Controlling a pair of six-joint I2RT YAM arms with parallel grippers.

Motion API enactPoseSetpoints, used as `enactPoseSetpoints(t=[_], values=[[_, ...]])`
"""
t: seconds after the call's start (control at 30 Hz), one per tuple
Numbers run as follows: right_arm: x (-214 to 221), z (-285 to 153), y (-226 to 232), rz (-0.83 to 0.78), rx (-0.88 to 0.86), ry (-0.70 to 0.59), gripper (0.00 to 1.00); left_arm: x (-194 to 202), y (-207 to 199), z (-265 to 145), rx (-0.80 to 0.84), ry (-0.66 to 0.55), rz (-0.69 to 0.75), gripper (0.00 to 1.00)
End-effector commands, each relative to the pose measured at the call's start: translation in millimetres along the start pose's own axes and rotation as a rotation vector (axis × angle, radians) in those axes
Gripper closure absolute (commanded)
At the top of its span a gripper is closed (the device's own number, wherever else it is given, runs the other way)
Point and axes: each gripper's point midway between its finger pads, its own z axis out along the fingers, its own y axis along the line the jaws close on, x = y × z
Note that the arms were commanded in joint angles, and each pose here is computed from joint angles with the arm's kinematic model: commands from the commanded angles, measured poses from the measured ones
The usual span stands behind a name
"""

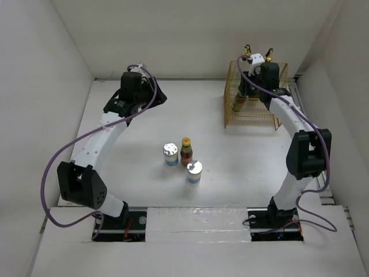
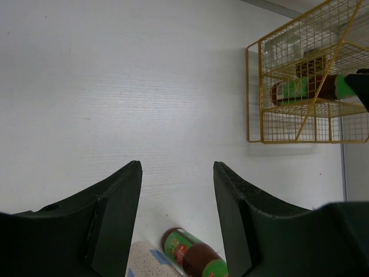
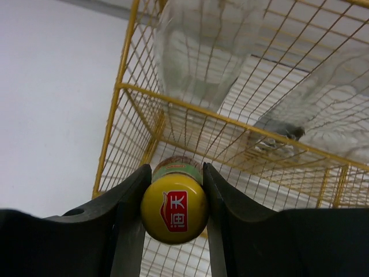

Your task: Organize the condiment bottles

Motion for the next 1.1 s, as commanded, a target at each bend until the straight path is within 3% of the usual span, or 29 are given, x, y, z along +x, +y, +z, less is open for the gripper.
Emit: enactPoseSetpoints(t=[0.0, 0.1, 0.17, 0.37, 0.47, 0.53, 0.57, 0.6, 0.63, 0.67, 0.7, 0.73, 0.77, 0.8, 0.87, 0.93, 1.03, 1.07], values=[[-49, -9, 3, -0.030, 0.008, -0.169, 0.79, -3, -3, -3, 0.022, -0.018, 0.003, 0.51], [-37, -6, 4, -0.026, 0.006, -0.144, 0.63, -3, -3, -3, 0.022, -0.018, 0.003, 0.51], [-35, -9, 4, -0.024, 0.005, -0.130, 0.44, -3, -3, -3, 0.022, -0.018, 0.003, 0.51], [-74, -46, 0, -0.049, 0.045, -0.192, 0.05, -10, -4, -7, 0.007, -0.032, 0.012, 0.50], [-95, -76, 11, -0.084, 0.062, -0.246, 0.00, -13, -2, -8, -0.009, -0.040, 0.012, 0.50], [-99, -90, 31, -0.106, 0.035, -0.267, 0.05, -18, -3, -10, -0.012, -0.054, 0.022, 0.50], [-98, -96, 42, -0.122, 0.010, -0.274, 0.14, -18, -3, -10, -0.012, -0.054, 0.022, 0.50], [-92, -107, 57, -0.131, -0.025, -0.276, 0.55, -16, -2, -10, -0.017, -0.046, 0.021, 0.51], [-87, -112, 72, -0.141, -0.063, -0.276, 0.77, -20, -4, -11, -0.012, -0.054, 0.031, 0.59], [-80, -119, 108, -0.164, -0.151, -0.277, 0.89, -22, -5, -15, -0.008, -0.062, 0.032, 0.65], [-62, -130, 128, -0.188, -0.208, -0.263, 0.99, -20, -4, -15, -0.012, -0.054, 0.031, 0.76], [-51, -138, 151, -0.204, -0.280, -0.257, 0.99, -26, -6, -20, -0.013, -0.077, 0.033, 0.88], [-37, -149, 188, -0.232, -0.375, -0.249, 0.98, -31, -6, -21, -0.018, -0.090, 0.044, 0.90], [-28, -158, 206, -0.236, -0.427, -0.247, 0.92, -29, -5, -21, -0.023, -0.081, 0.043, 0.90], [0, -181, 248, -0.263, -0.559, -0.223, 0.53, -32, -4, -23, -0.034, -0.088, 0.053, 0.88], [16, -188, 270, -0.269, -0.637, -0.195, 0.15, -35, -4, -25, -0.041, -0.094, 0.053, 0.71], [40, -193, 295, -0.308, -0.710, -0.139, 0.06, -34, -4, -25, -0.041, -0.094, 0.053, 0.54], [48, -185, 297, -0.322, -0.709, -0.112, 0.05, -34, -4, -25, -0.041, -0.094, 0.053, 0.53]])
